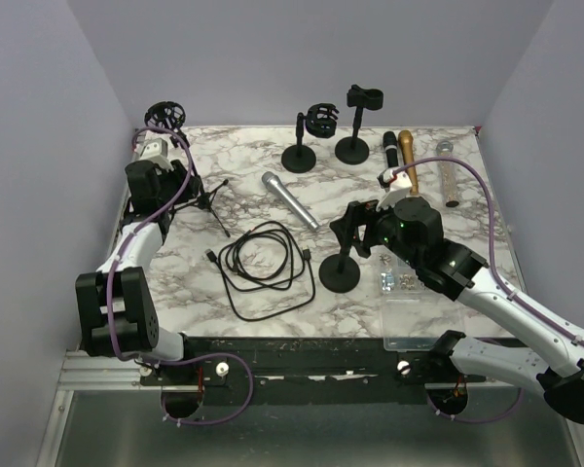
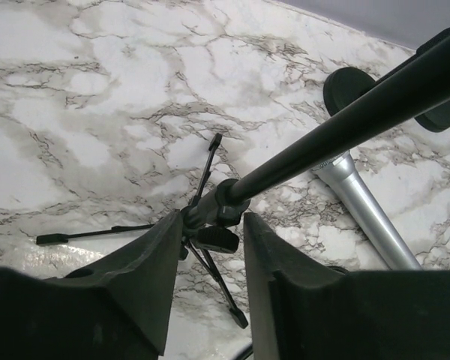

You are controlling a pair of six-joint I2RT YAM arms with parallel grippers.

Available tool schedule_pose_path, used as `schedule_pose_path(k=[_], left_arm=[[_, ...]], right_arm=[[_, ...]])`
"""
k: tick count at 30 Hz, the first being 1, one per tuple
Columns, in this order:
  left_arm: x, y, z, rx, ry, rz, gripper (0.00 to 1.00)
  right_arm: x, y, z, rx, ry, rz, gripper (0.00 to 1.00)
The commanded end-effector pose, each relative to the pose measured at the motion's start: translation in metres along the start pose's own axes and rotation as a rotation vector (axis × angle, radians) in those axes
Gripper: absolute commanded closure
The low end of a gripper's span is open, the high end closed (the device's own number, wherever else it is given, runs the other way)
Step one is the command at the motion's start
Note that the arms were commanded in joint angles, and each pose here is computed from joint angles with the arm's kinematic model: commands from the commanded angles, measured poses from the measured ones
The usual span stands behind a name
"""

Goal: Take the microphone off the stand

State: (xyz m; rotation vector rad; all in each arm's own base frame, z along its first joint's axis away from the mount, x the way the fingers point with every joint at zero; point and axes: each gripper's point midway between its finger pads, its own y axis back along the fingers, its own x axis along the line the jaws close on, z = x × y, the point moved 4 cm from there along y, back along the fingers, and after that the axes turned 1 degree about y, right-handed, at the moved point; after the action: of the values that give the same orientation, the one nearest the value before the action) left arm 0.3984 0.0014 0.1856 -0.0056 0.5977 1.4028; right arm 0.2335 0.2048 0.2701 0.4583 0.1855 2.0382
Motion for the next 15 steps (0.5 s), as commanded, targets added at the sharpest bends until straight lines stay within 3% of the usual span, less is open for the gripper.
schedule_pose_path(k=[1,4,10,15], left_arm=[[-0.006,-0.006,0.009,0.000,-0.028,-0.035,0.66],[-0.005,-0.009,0.005,0.024,-0.016,-0.039,0.70],[-0.007,-0.010,0.002,0.046,-0.001,-0.044,0.58],[-0.004,-0.013,-0.003,0.068,0.007,-0.036,0.57]], right_arm=[[-0.001,0.003,0.001,-0.014,0.001,-0.002,0.00],[-0.001,0.003,0.002,-0.015,0.003,-0.002,0.00],[-0.001,0.002,0.001,-0.012,0.001,-0.001,0.00],[-0.001,0.002,0.001,-0.012,0.002,-0.001,0.00]])
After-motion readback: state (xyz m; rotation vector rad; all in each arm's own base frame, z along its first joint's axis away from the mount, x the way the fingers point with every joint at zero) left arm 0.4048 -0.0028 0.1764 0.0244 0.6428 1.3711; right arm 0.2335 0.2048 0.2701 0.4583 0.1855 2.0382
